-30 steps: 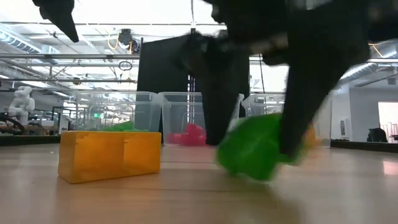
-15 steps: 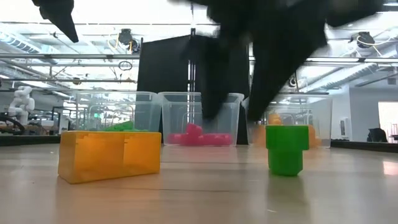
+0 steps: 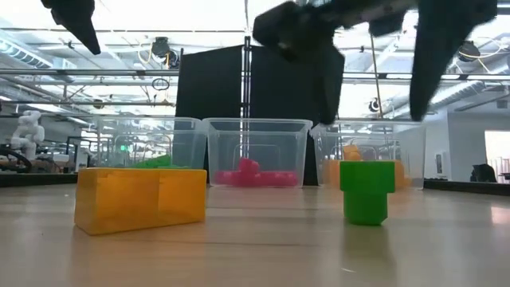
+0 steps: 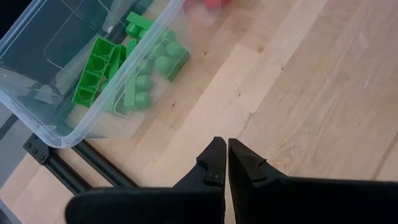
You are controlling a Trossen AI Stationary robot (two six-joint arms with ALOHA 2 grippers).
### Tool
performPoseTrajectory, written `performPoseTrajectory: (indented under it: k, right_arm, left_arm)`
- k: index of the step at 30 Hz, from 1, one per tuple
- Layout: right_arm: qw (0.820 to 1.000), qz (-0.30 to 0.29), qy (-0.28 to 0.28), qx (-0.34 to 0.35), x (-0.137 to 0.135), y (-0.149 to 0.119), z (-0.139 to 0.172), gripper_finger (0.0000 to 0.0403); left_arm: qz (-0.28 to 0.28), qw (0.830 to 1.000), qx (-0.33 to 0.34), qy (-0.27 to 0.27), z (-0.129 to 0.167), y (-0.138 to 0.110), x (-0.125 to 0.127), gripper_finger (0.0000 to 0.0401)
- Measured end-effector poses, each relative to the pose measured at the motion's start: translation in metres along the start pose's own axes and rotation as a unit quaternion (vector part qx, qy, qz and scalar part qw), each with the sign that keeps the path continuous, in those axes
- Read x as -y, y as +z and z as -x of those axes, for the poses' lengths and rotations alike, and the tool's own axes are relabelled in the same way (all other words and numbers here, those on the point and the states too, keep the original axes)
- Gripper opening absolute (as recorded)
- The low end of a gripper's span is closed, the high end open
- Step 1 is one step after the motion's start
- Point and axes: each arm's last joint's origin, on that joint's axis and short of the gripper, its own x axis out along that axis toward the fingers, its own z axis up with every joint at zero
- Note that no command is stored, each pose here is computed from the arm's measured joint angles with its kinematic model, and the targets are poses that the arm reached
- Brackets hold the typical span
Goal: Sort blocks
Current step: Put the green game piece with 2 studs into the left transparent bin
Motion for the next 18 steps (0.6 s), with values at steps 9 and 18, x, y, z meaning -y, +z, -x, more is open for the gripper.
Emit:
performPoseTrajectory:
  k: [9, 18]
  right_arm:
    - [0.999, 0.032, -0.010, -0.016, 0.004, 0.003, -0.025, 0.0258]
    - [0.998, 0.041, 0.003, -0.051, 0.004, 0.001, -0.045, 0.0257]
  left_arm:
    - [0.000, 1.000, 0.000, 0.000, 0.000, 0.000, 0.000, 0.0000]
    - [0.000, 1.000, -0.001, 0.001, 0.000, 0.000, 0.000, 0.0000]
